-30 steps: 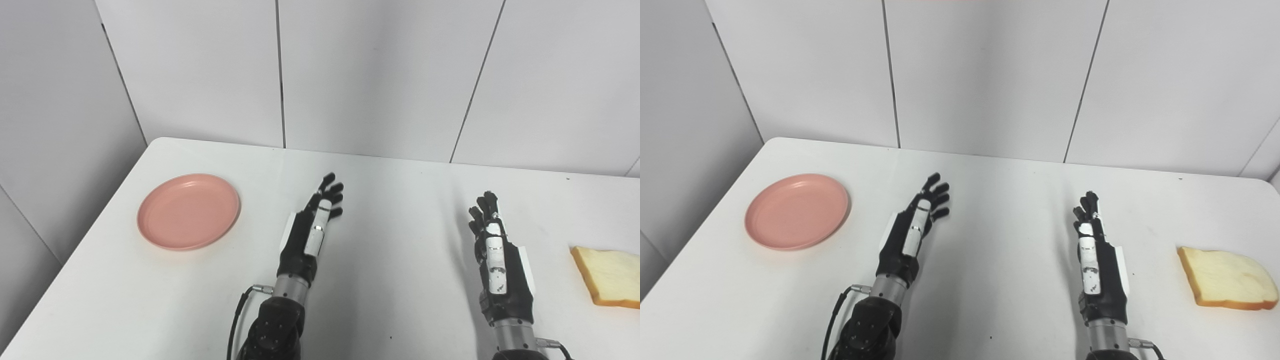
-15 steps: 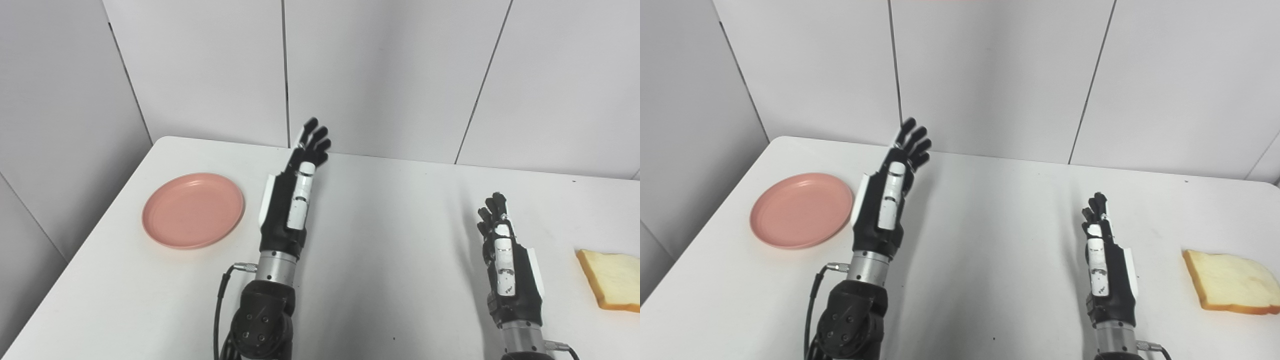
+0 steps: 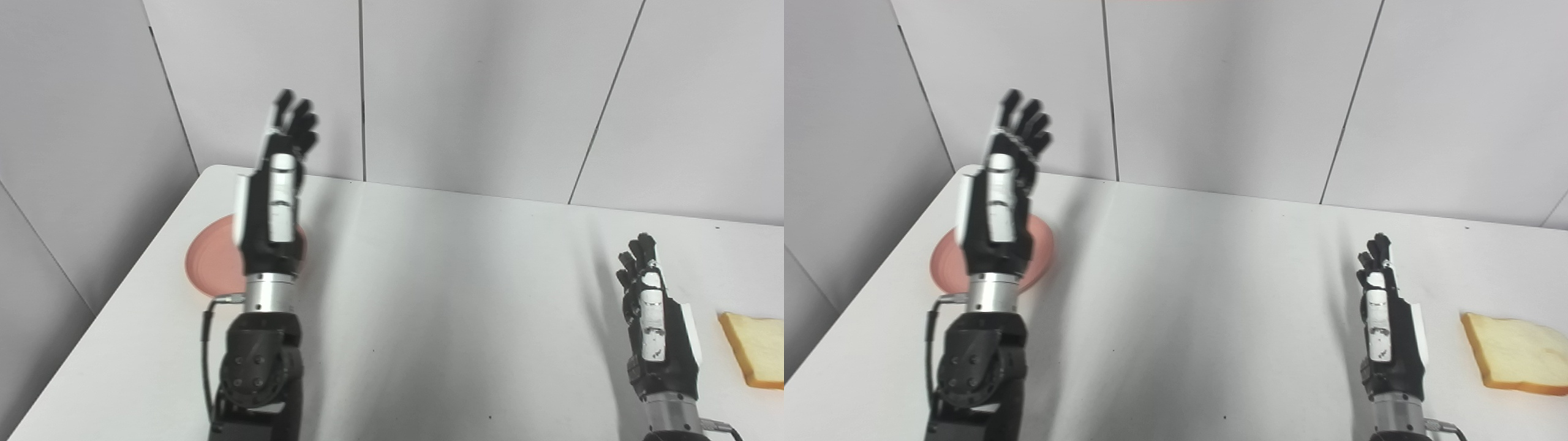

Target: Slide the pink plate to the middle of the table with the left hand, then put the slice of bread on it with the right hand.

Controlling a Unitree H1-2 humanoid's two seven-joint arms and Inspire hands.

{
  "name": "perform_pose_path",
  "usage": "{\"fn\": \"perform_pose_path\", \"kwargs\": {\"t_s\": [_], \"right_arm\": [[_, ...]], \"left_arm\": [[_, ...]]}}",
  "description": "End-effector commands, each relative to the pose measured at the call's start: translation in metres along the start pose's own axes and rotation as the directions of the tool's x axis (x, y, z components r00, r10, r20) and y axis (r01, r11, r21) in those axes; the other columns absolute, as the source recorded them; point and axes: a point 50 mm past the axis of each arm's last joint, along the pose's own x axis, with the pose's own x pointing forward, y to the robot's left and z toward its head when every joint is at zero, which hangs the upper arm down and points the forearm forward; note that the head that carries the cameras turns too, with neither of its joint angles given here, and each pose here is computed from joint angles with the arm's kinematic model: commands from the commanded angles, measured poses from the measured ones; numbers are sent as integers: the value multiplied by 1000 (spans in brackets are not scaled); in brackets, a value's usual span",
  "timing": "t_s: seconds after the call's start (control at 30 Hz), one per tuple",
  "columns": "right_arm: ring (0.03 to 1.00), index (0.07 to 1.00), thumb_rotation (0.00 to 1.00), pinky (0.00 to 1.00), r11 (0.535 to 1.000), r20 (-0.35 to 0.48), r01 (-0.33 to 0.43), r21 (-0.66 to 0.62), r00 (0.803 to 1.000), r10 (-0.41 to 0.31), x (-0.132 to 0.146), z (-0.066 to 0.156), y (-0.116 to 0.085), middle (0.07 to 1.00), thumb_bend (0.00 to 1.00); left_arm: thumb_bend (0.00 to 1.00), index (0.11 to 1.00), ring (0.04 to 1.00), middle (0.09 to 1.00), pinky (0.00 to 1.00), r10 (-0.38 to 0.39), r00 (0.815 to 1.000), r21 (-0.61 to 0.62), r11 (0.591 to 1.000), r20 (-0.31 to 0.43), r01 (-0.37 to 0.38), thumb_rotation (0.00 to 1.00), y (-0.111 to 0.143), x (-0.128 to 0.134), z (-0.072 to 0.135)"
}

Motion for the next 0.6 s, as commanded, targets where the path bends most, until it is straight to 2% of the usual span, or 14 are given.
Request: {"fn": "perform_pose_path", "kwargs": {"t_s": [0.0, 0.17, 0.37, 0.57], "right_arm": [[986, 998, 1000, 1000, 1000, 80, -23, -4, 996, 24, 12, 18, 1, 995, 359], [985, 998, 1000, 1000, 1000, 82, -20, 3, 996, 20, 12, 21, 2, 996, 350], [982, 999, 1000, 1000, 1000, 86, -24, 0, 996, 24, 11, 22, 2, 994, 359], [994, 1000, 1000, 1000, 1000, 83, -25, 17, 996, 24, 11, 24, 5, 1000, 341]], "left_arm": [[518, 915, 915, 924, 902, 47, 995, -21, 999, 85, -45, 1000, 10, 11, 14], [503, 913, 919, 927, 905, 125, 988, 6, 992, 95, -126, 1000, 39, 15, 12], [503, 911, 929, 926, 906, 191, 977, 45, 980, 92, -196, 1000, 58, 16, 11], [476, 910, 934, 926, 888, 265, 962, 11, 964, 70, -266, 1000, 75, 15, 9]]}}
